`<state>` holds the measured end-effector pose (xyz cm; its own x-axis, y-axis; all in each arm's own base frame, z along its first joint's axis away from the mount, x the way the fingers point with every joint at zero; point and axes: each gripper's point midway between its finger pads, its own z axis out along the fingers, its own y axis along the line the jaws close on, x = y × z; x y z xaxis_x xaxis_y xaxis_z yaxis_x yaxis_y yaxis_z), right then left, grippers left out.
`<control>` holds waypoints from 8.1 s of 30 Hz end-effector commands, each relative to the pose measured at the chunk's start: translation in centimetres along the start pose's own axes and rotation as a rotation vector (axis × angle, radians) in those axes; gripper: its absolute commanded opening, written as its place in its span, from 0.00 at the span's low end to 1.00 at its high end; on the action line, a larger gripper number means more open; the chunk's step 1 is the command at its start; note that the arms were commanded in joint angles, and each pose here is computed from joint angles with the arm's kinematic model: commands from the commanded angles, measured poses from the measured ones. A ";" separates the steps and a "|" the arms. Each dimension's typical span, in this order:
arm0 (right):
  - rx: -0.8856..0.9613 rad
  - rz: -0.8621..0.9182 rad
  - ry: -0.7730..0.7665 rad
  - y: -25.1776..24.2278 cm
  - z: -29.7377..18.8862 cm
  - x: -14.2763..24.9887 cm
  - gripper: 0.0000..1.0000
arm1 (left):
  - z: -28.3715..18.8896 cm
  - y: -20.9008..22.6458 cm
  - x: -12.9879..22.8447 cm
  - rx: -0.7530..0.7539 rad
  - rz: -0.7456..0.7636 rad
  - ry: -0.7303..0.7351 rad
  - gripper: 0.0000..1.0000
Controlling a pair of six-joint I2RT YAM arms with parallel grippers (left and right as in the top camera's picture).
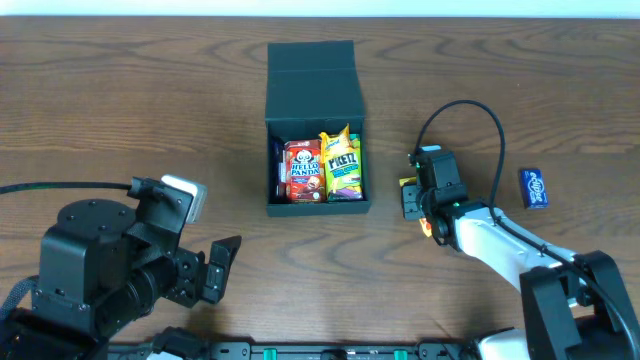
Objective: Pack container
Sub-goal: 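Grasp the Julie's Peanut packet with the right gripper, then lower the Peanut packet into the box's right side and release, then withdraw the right gripper and reach to the blue Eclipse tin, then grasp the blue Eclipse mint tin with the right gripper, then carry the Eclipse tin into the box's left edge and release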
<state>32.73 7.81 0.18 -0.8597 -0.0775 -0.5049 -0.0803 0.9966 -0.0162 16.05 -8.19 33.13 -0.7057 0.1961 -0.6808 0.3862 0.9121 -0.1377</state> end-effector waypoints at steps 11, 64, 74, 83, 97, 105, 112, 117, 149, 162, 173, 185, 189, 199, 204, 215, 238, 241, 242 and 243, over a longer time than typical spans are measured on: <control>-0.136 0.149 -0.070 2.6 -3.1 -6.8 0.26 | -0.4 -0.2 -0.3 0.006 0.009 -0.015 0.95; -0.360 0.236 -0.173 16.4 -11.5 -16.7 0.22 | -0.4 -0.2 -0.3 0.006 0.009 -0.015 0.95; -0.213 0.149 -0.121 14.7 -7.8 -15.0 0.01 | -0.4 -0.2 -0.3 0.006 0.009 -0.015 0.95; -0.133 0.085 0.041 14.3 -2.4 -10.9 0.01 | -0.4 -0.2 -0.3 0.006 0.009 -0.015 0.95; -0.113 0.054 0.126 13.7 -2.6 -8.8 0.01 | -0.4 -0.2 -0.3 0.006 0.009 -0.015 0.95; -0.177 0.052 -0.059 13.5 -9.0 -15.1 0.01 | -0.4 -0.2 -0.3 0.006 0.009 -0.015 0.95; -0.098 0.165 -0.139 5.2 -12.8 -18.0 0.02 | -0.4 -0.2 -0.3 0.006 0.009 -0.015 0.95; 0.017 0.214 -0.057 -1.8 -12.4 -16.5 0.02 | -0.4 -0.2 -0.3 0.006 0.009 -0.015 0.95; 0.293 0.328 0.191 -22.6 -6.1 -1.2 0.80 | -0.4 -0.2 -0.3 0.006 0.009 -0.015 0.95; 0.186 0.315 0.156 -23.3 -3.1 0.5 0.84 | -0.4 -0.2 -0.3 0.006 0.009 -0.015 0.95; 0.123 0.297 0.213 -22.5 -0.4 2.1 0.82 | -0.4 -0.2 -0.3 0.006 0.009 -0.015 0.95; 0.127 0.294 0.202 -22.7 0.1 1.9 0.63 | -0.4 -0.2 -0.3 0.006 0.009 -0.015 0.95; 0.113 0.295 0.195 -22.5 0.2 1.7 0.55 | -0.4 -0.2 -0.3 0.006 0.009 -0.015 0.95; 0.092 0.309 0.185 -22.2 0.2 1.5 0.38 | -0.4 -0.2 -0.3 0.006 0.009 -0.015 0.95; 0.064 0.324 0.173 -21.7 0.3 1.2 0.29 | -0.4 -0.2 -0.3 0.006 0.009 -0.015 0.95; -0.004 0.381 0.145 -20.2 0.5 0.3 0.01 | -0.4 -0.2 -0.3 0.006 0.009 -0.015 0.95; -0.339 0.141 -0.038 1.3 -5.2 -17.5 0.01 | -0.4 -0.2 -0.3 0.006 0.009 -0.015 0.95; -0.393 0.080 -0.083 5.4 -7.3 -19.5 0.01 | -0.4 -0.2 -0.3 0.006 0.009 -0.015 0.95; -0.406 0.063 -0.094 6.6 -7.9 -20.0 0.02 | -0.4 -0.2 -0.3 0.006 0.009 -0.015 0.95; -0.410 0.053 -0.103 7.8 -8.5 -20.3 0.02 | -0.4 -0.2 -0.3 0.006 0.009 -0.015 0.95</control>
<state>45.23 14.28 16.04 -0.8241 -0.0076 -0.5664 -0.2307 0.9178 0.3233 16.05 -8.19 33.12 -0.7056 0.1963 -0.6808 0.3863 0.9121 -0.1374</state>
